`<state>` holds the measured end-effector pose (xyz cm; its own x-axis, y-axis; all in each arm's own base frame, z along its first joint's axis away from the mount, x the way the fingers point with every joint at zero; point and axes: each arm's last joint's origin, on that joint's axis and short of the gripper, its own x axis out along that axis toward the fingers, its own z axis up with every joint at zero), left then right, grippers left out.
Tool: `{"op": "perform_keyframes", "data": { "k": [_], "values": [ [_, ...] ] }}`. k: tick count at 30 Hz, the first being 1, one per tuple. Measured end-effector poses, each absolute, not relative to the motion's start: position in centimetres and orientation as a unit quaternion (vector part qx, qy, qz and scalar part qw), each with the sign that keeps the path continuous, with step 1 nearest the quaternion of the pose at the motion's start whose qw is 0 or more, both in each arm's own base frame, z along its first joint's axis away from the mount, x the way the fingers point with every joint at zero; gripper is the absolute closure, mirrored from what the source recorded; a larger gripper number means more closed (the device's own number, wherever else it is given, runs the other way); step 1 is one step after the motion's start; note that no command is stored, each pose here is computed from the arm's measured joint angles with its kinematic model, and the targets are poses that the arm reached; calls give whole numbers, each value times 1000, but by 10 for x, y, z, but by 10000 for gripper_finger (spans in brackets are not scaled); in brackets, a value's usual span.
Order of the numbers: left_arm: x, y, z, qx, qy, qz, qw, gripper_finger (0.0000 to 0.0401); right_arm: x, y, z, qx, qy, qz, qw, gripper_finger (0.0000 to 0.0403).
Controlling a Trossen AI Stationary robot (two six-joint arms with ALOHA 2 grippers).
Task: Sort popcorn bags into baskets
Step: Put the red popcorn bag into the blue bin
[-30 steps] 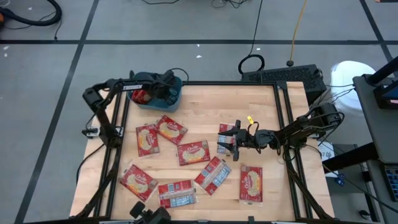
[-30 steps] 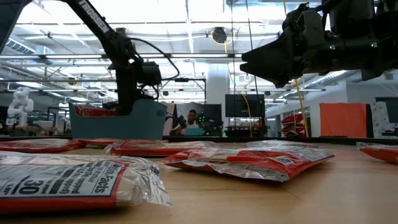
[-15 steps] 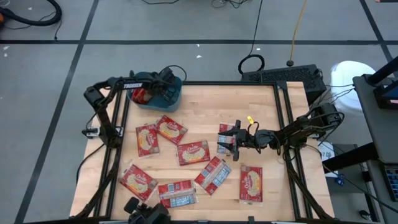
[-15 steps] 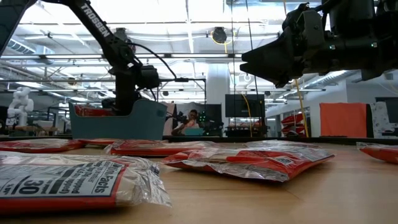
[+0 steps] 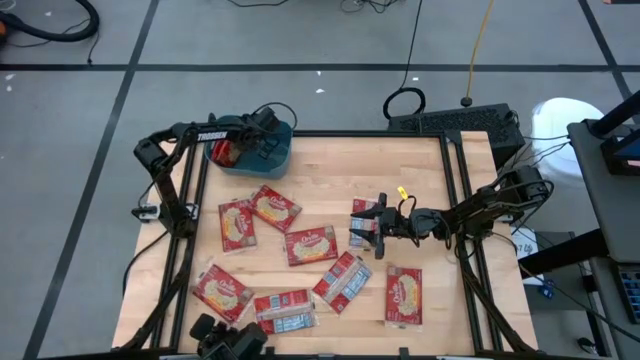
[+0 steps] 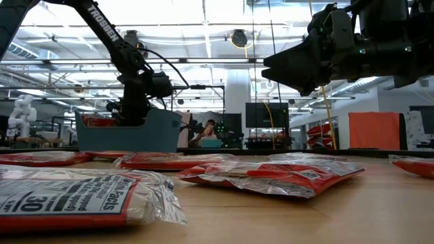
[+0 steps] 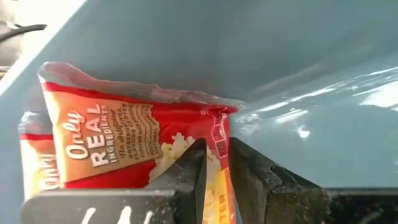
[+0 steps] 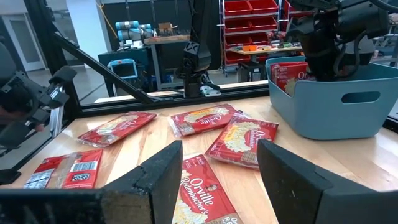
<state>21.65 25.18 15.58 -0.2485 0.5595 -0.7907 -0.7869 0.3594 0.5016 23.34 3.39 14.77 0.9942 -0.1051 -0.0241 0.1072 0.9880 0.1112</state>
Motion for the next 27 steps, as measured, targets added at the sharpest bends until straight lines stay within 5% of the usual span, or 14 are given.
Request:
{"op": "perform_keyframes", "data": {
  "k": [19, 27],
  "values": [
    [215, 246, 164, -74, 570, 570, 587, 329, 233, 34, 145, 53, 22, -54, 997, 202],
    [217, 225, 210, -66, 516, 560, 645, 329, 233, 34, 145, 63, 22, -54, 996, 202]
  ]
}}
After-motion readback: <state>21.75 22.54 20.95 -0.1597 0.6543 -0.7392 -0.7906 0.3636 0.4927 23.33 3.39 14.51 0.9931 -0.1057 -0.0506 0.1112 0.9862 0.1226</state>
